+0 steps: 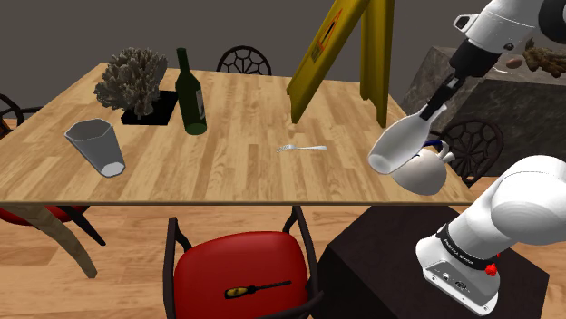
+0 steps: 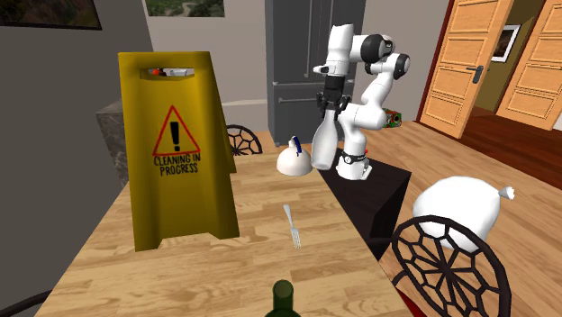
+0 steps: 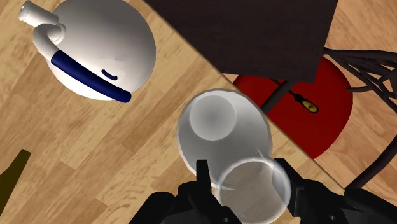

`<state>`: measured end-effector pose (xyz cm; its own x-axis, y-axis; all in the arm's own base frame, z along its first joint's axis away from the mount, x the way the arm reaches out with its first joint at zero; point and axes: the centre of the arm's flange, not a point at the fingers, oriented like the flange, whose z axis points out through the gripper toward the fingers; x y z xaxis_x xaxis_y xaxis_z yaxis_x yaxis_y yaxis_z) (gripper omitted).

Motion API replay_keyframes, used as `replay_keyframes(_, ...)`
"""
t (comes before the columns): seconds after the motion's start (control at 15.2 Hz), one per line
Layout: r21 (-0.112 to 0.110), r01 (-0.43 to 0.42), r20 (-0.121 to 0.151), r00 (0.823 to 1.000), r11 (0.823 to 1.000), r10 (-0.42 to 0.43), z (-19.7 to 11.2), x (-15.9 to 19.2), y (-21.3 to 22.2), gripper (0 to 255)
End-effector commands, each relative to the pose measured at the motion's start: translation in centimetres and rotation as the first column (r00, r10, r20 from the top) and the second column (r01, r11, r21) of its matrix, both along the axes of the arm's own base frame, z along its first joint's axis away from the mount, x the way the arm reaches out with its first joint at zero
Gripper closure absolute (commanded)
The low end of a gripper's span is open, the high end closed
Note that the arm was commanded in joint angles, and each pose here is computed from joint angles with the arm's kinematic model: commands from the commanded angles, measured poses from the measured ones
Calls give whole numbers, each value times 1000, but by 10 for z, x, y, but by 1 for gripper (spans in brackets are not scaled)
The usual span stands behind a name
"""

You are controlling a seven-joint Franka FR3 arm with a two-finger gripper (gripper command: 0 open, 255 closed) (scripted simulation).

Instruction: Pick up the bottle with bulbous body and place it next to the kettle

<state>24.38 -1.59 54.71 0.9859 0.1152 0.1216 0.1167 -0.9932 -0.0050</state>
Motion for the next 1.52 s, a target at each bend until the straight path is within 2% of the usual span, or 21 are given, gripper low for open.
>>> replay_keyframes(0.0,0,0,1,1000,1000,0,-11,0,0,255)
replay_keyframes(1.25,0,0,1,1000,1000,0,-111,0,0,255)
replay_keyframes(1.45,0,0,1,1000,1000,0,-114,0,0,255)
